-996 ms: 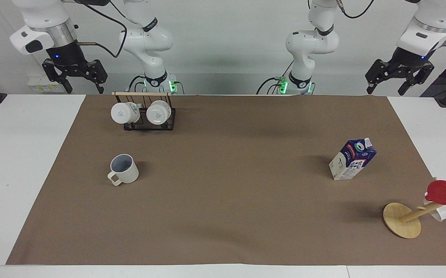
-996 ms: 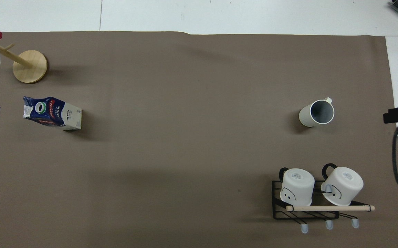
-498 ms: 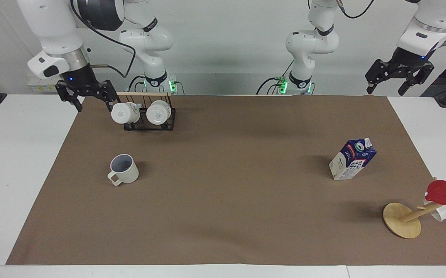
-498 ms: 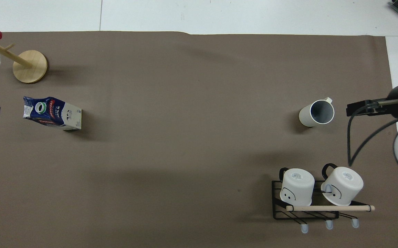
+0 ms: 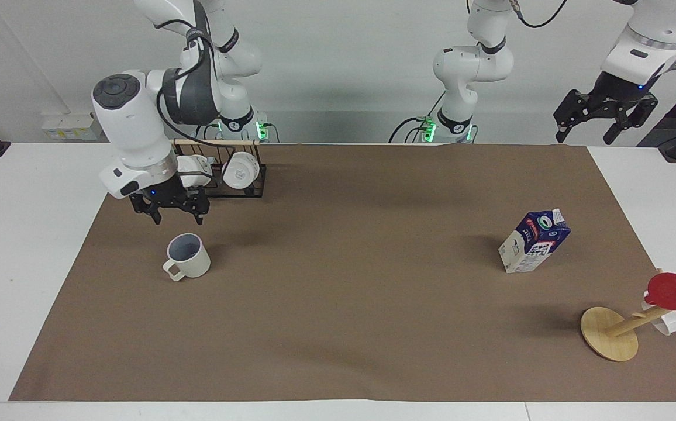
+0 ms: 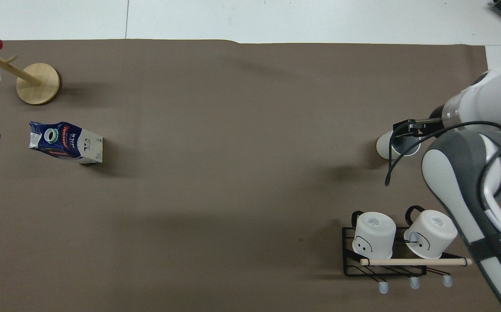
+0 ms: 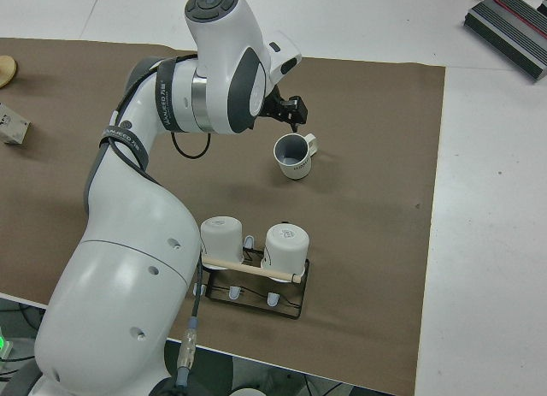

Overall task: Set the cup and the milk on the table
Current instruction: 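Reach the right gripper to the standing white mug and grasp it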

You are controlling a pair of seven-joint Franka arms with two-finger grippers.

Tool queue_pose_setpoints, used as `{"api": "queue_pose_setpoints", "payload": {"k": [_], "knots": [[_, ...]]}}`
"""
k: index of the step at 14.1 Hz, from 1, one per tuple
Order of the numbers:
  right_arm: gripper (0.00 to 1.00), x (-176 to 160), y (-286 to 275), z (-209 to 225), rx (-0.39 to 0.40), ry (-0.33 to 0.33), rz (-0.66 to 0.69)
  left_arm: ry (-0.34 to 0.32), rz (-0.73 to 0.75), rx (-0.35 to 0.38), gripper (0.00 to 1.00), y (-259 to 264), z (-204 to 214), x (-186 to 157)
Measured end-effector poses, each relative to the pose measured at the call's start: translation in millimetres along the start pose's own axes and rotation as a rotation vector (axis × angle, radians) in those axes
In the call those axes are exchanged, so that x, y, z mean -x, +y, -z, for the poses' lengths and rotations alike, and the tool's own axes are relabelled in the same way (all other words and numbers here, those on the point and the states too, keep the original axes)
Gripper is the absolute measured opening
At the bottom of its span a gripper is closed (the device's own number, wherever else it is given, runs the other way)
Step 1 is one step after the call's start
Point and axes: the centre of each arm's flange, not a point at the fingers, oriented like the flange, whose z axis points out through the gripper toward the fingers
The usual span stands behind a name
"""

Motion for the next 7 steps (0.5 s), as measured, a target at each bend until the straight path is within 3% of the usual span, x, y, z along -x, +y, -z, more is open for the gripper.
{"api": "queue_pose_setpoints", "payload": {"k": [7], "knots": [[1.0, 1, -15, -78, 0.002, 0.021, 0.013, 0.0, 0.0, 0.0, 1.0, 0, 0, 0]]}}
